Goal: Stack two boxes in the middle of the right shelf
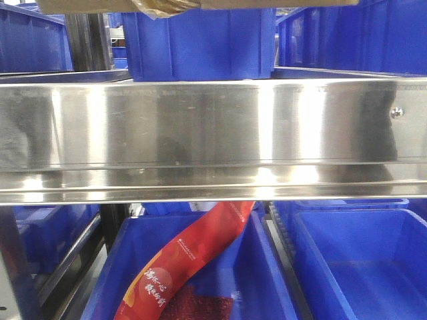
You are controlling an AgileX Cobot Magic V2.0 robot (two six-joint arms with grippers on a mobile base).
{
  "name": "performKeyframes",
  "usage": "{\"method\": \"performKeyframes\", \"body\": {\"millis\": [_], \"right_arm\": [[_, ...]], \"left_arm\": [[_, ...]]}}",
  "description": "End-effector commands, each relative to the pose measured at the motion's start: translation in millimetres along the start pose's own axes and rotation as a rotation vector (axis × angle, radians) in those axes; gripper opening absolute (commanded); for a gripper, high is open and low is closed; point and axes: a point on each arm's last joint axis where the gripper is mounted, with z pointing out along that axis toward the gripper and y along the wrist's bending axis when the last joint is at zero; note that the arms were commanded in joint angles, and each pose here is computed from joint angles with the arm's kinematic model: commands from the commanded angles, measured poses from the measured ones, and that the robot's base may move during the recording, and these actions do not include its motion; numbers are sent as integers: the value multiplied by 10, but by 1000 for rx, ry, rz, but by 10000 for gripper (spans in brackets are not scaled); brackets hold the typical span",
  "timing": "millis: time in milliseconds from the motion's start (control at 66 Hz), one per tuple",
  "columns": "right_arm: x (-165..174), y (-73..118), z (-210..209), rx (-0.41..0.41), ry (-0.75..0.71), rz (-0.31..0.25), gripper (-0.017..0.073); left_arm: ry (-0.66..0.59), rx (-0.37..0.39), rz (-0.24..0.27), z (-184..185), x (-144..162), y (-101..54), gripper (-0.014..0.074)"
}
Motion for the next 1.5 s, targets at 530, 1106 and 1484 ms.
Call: {"method": "performKeyframes", "body": {"millis": [530, 1106, 1484], "right_arm": [[-76, -32, -89, 40, -76, -27, -153], [245, -194, 773, 8, 272, 28, -153], [258, -195, 854, -7, 280, 43, 344]], "left_arm": [[-78, -4, 18, -87, -67, -2, -111], [285, -146, 81, 748, 212, 184, -111], [313, -149, 80, 826, 241, 193, 341]]}}
